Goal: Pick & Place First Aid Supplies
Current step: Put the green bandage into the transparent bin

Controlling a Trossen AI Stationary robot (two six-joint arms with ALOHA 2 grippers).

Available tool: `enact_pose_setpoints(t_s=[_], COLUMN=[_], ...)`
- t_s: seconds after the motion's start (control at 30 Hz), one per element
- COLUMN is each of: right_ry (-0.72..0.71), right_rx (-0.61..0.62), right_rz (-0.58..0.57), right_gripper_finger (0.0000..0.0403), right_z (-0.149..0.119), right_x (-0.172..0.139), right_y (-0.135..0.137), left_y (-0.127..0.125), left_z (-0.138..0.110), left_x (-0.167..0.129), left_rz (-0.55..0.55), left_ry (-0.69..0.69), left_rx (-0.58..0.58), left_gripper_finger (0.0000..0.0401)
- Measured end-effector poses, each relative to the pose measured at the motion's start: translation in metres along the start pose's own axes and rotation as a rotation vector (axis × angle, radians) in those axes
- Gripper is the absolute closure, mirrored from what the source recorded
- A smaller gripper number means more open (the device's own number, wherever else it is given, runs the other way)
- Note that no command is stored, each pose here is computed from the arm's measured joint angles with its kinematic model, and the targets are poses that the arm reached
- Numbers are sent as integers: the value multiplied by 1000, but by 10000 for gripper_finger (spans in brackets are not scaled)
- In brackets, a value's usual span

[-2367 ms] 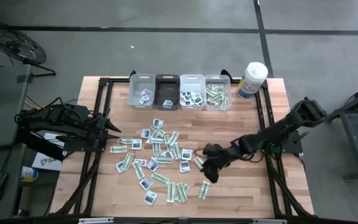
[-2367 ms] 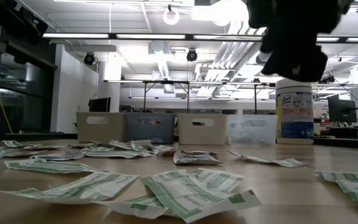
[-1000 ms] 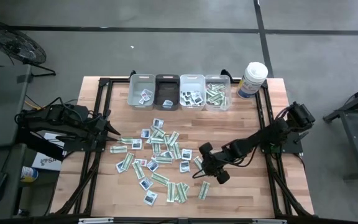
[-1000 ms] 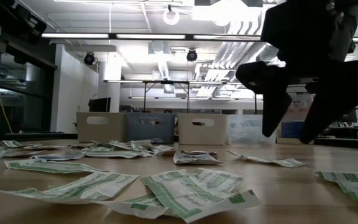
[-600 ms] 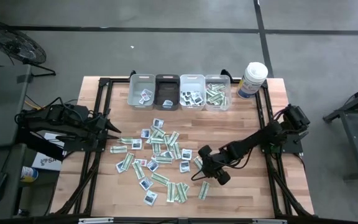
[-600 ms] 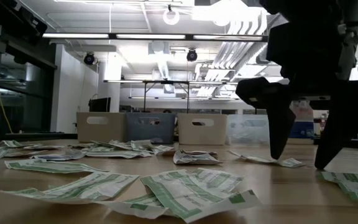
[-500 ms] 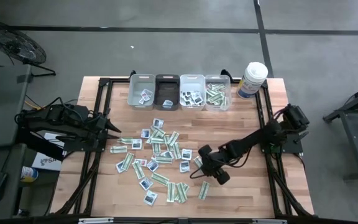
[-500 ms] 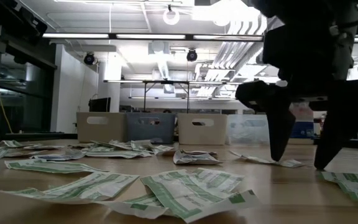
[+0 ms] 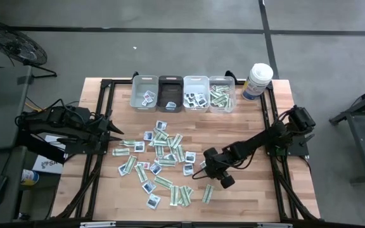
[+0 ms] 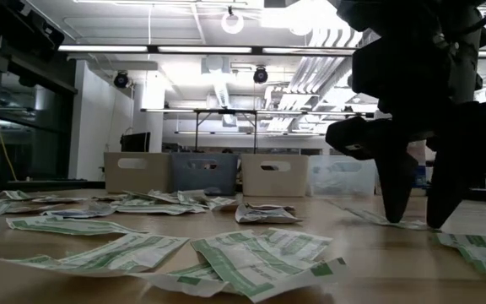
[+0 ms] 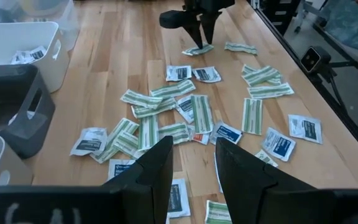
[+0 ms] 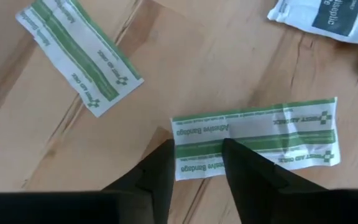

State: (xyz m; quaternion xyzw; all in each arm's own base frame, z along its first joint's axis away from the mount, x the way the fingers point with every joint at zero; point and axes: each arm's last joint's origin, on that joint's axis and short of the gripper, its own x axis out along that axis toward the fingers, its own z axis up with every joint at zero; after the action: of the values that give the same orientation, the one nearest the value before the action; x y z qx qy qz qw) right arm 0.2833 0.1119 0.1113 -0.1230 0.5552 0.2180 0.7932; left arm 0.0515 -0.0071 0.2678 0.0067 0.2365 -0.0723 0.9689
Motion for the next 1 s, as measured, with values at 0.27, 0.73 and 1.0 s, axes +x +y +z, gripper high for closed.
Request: enact_pose_setpoints(t_s=[0.27,0.73,1.0], right_ry=[5,-46,-105], right_rx=[10,61,175], right_rz=[-26,-86,-290], right_gripper_finger=[328,398,401], right_z=[-1,4,7], right_x=[0,-4,-26], right_y=[-1,2,-2], left_y=[0,0,0], left_z=[0,0,0], left_x=[0,0,0], left_rz=[1,0,-1], left_ry=[0,0,0], left_rx=[2,2,2], left_gripper_finger=[282,282,282])
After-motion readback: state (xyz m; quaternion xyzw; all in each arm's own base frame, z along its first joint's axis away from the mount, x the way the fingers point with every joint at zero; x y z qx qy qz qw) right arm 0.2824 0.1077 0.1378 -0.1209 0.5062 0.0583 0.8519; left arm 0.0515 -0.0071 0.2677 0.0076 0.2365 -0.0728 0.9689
